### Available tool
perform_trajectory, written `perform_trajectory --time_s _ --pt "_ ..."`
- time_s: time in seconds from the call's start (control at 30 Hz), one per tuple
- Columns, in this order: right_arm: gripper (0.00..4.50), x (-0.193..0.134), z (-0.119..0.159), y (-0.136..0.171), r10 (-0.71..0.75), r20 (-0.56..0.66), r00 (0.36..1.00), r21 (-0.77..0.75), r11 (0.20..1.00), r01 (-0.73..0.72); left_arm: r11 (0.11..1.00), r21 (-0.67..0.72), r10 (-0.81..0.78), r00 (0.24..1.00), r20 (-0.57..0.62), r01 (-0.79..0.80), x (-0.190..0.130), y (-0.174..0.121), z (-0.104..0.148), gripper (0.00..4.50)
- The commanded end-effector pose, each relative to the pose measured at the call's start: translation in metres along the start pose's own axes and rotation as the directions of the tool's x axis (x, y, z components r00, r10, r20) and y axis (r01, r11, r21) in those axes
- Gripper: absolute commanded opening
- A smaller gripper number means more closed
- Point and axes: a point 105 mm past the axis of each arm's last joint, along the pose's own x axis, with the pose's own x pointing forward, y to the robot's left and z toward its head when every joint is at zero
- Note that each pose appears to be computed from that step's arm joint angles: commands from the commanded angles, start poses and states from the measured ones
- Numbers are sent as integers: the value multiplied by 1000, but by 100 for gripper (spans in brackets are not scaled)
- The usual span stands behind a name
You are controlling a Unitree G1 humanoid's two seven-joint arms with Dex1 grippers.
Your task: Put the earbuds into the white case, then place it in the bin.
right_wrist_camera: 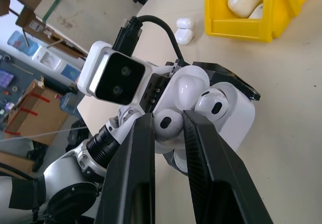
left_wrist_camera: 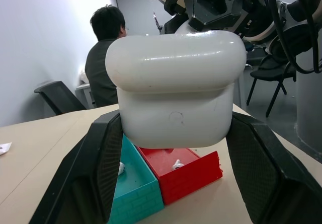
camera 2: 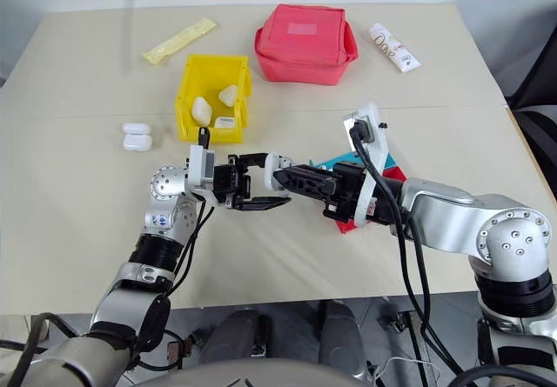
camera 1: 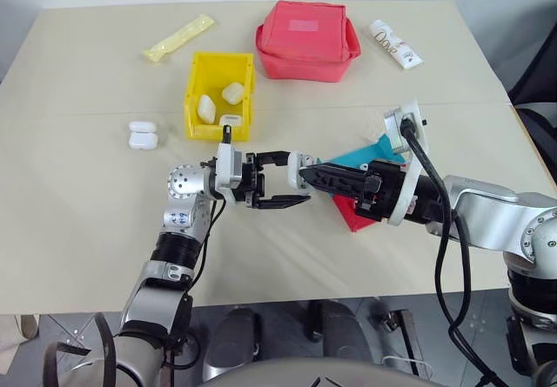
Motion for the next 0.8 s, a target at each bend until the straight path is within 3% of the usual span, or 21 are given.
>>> perform_trajectory --time_s 0.03,0.33,0.8 --pt "45 -1 -2 3 11 -10 1000 -9 1000 -11 999 47 3 999 43 -5 4 1 12 274" --pt "45 -2 -20 -10 -32 -42 999 9 999 32 998 47 26 997 70 -30 7 6 18 274" --pt "45 2 -27 -31 -119 -16 993 22 993 119 998 50 26 996 82 -30 9 5 21 274"
